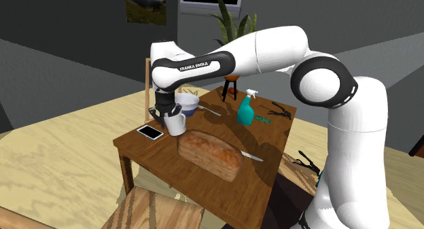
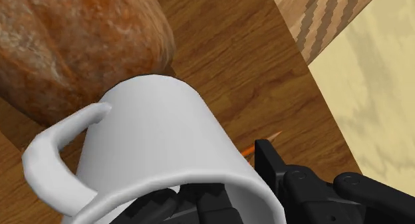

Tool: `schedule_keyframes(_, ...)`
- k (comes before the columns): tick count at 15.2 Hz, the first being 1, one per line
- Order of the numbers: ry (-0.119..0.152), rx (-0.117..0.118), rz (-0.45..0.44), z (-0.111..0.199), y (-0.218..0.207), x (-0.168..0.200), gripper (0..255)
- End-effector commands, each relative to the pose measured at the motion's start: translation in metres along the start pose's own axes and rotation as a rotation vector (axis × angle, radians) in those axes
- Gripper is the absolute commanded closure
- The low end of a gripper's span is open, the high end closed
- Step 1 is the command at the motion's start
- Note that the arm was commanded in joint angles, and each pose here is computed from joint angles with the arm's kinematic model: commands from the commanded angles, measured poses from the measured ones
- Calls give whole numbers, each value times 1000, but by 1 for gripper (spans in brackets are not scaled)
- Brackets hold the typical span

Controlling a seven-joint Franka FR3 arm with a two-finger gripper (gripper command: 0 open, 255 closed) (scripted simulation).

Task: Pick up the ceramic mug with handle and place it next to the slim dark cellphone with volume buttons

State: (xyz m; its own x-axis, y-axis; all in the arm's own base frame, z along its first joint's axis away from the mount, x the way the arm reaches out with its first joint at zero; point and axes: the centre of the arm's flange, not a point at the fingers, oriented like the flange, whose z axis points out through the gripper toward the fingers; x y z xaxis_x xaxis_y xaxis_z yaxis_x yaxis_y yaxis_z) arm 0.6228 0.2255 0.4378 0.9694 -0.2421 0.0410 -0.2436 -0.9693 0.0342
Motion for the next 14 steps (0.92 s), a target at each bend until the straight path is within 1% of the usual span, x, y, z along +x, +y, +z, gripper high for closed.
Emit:
schedule_keyframes(1,-42,-32,5,26,5,-4,255)
schedule_keyframes(11,-42,-32,5,78,3,-6,255)
schedule_keyframes(14,-42,-32,5,78,3,-6,255)
